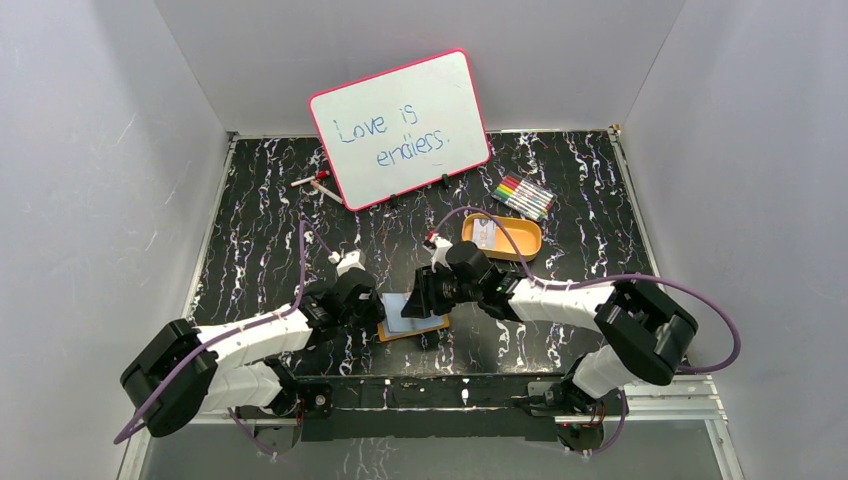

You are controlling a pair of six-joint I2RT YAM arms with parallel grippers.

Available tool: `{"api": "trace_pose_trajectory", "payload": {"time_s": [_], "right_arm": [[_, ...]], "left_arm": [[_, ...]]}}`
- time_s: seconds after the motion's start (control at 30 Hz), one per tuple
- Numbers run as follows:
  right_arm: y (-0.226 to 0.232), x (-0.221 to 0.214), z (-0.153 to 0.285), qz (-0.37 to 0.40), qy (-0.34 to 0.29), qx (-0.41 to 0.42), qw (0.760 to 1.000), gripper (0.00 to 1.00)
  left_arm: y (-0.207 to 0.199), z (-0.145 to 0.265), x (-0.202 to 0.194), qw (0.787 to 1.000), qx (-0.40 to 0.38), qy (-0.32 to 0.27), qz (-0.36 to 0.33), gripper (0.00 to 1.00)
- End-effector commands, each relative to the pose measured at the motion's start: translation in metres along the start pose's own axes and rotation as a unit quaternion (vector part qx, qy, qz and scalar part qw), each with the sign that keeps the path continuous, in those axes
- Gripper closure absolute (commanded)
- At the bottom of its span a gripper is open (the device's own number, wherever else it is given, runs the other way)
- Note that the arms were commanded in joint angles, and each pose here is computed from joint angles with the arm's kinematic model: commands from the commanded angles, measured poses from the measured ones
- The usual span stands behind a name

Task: Put the credit cards into the card holder
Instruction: Turn over the card slot in the card holder.

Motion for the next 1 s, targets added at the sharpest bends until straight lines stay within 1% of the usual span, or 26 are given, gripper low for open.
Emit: {"api": "trace_pose_trajectory", "payload": {"time_s": [0.0, 0.2, 0.37, 0.5, 0.67, 0.73, 0.83, 0.9, 0.97], "right_arm": [[0.009, 0.02, -0.003, 0.031, -0.011, 0.01, 0.999, 0.48], [0.01, 0.014, -0.015, 0.062, 0.021, -0.014, 0.998, 0.46], [-0.001, 0.006, -0.021, 0.047, 0.037, -0.047, 0.997, 0.5], [-0.016, 0.005, -0.016, 0.037, 0.029, -0.091, 0.995, 0.51], [-0.029, 0.005, -0.01, 0.026, 0.026, -0.127, 0.991, 0.48], [-0.039, 0.004, -0.005, 0.016, 0.026, -0.158, 0.987, 0.47], [-0.054, 0.003, 0.007, 0.003, 0.006, -0.203, 0.979, 0.45], [-0.058, 0.001, 0.016, -0.006, -0.005, -0.213, 0.977, 0.43], [-0.06, -0.007, 0.02, -0.012, -0.002, -0.214, 0.977, 0.42]], "left_arm": [[0.013, 0.001, 0.0, 1.0, 0.019, -0.002, -0.004, 0.96], [0.014, 0.003, 0.003, 1.0, 0.022, -0.011, -0.001, 0.96], [0.016, 0.015, 0.014, 0.999, 0.037, -0.037, -0.002, 0.96], [0.015, 0.031, 0.028, 0.997, 0.045, -0.065, -0.002, 0.95], [0.006, 0.048, 0.04, 0.996, 0.025, -0.089, -0.003, 0.93], [-0.001, 0.047, 0.038, 0.997, 0.005, -0.081, -0.008, 0.92], [0.001, 0.039, 0.031, 0.998, 0.01, -0.063, -0.005, 0.92], [0.004, 0.034, 0.026, 0.998, 0.018, -0.053, -0.003, 0.92], [0.007, 0.029, 0.022, 0.999, 0.02, -0.045, -0.004, 0.92]]}}
Point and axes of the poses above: each gripper's point midway between its finger pads, its own z axis back along the fingers, its own y axis along the line the jaws close on, x = y × z, the point moved 2 cm from there along z, back along the fingers, and after that the axes turned 14 degrees about z, right-handed, at the moved point
